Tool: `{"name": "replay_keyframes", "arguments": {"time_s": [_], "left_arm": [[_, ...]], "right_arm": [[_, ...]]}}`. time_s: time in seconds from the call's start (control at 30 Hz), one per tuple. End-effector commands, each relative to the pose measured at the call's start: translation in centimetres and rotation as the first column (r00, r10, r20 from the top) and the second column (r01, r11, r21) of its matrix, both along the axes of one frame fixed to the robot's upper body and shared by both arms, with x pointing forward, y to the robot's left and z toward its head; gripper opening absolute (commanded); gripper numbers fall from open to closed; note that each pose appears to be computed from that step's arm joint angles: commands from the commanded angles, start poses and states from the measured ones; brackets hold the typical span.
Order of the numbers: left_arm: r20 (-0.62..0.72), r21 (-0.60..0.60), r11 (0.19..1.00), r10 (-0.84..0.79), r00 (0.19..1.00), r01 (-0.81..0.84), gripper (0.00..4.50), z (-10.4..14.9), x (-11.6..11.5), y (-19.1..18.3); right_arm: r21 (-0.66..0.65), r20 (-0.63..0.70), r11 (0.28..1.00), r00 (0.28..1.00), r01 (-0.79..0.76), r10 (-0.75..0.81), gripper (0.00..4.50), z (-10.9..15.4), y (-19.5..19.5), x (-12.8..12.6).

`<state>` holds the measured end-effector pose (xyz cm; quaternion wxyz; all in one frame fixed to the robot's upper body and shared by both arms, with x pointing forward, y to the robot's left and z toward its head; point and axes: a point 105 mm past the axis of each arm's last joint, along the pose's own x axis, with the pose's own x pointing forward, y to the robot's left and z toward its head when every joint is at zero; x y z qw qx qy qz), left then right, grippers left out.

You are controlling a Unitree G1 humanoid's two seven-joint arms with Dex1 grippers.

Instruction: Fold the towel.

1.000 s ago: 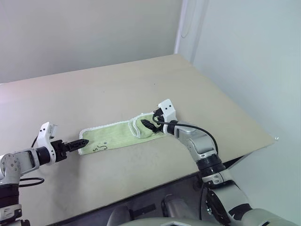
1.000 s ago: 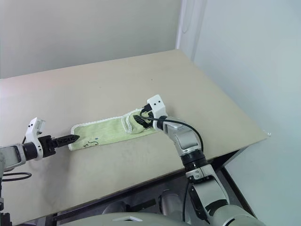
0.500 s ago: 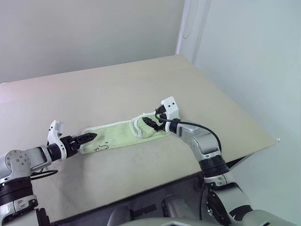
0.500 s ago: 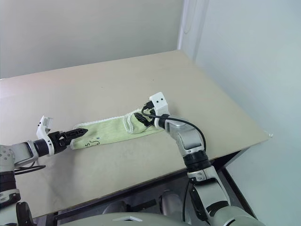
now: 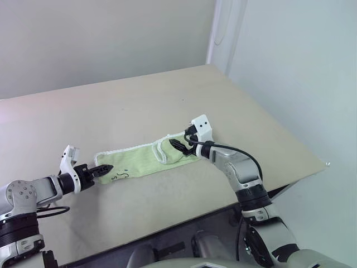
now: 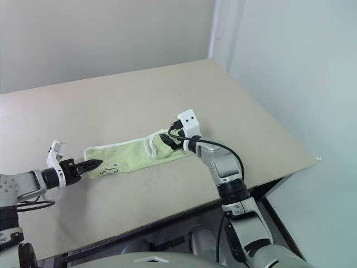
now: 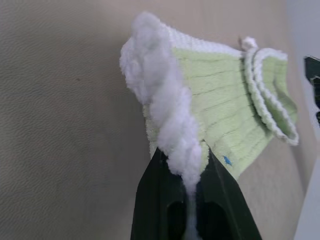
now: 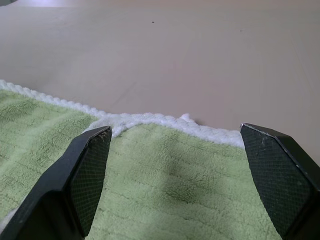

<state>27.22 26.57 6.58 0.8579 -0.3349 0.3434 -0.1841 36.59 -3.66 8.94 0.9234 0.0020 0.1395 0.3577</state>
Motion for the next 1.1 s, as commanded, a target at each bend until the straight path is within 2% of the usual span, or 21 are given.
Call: {"name": "replay_keyframes", "arguments": {"time_s": [0.03,0.2,0.33,0.47,0.6,0.77,0.93,1.0,1.1], "left_arm": [[0.058,0.034,0.999,-0.009,0.998,0.007,0.04,1.8,-0.3,0.9],[0.054,0.117,0.993,0.015,0.998,-0.021,0.04,2.7,-1.3,3.6],[0.003,0.193,0.981,0.028,1.000,-0.028,0.04,3.1,-2.4,6.1],[0.009,0.218,0.976,-0.017,1.000,0.014,0.04,4.4,-2.2,6.3],[0.035,0.251,0.963,-0.110,0.993,0.098,0.04,5.3,-1.1,5.0],[0.144,0.193,0.964,-0.213,0.966,0.184,0.04,7.4,1.5,2.1],[0.200,0.130,0.926,-0.375,0.905,0.355,0.04,9.0,3.1,-2.7],[0.197,0.104,0.903,-0.430,0.881,0.417,0.04,9.0,3.2,-4.3],[0.160,0.083,0.867,-0.499,0.852,0.492,0.04,7.6,3.7,-6.5]], "right_arm": [[0.036,0.063,0.999,0.998,-0.020,0.018,4.30,2.1,0.2,-0.1],[0.067,0.070,0.993,0.993,-0.095,0.090,4.30,2.8,0.5,-1.1],[0.113,0.076,0.979,0.984,-0.168,0.160,4.30,3.6,0.4,-2.3],[0.139,0.115,0.942,0.950,-0.305,0.290,4.30,4.5,0.2,-4.6],[0.137,0.116,0.926,0.934,-0.351,0.337,4.30,4.6,-0.4,-5.6],[0.120,0.099,0.941,0.947,-0.317,0.306,4.30,3.9,-1.0,-5.4],[0.125,0.105,0.956,0.961,-0.266,0.254,4.30,4.0,-1.6,-5.5],[0.131,0.106,0.961,0.967,-0.244,0.231,4.30,4.1,-2.0,-5.5],[0.125,0.104,0.971,0.976,-0.201,0.189,4.30,3.9,-2.6,-5.3]]}}
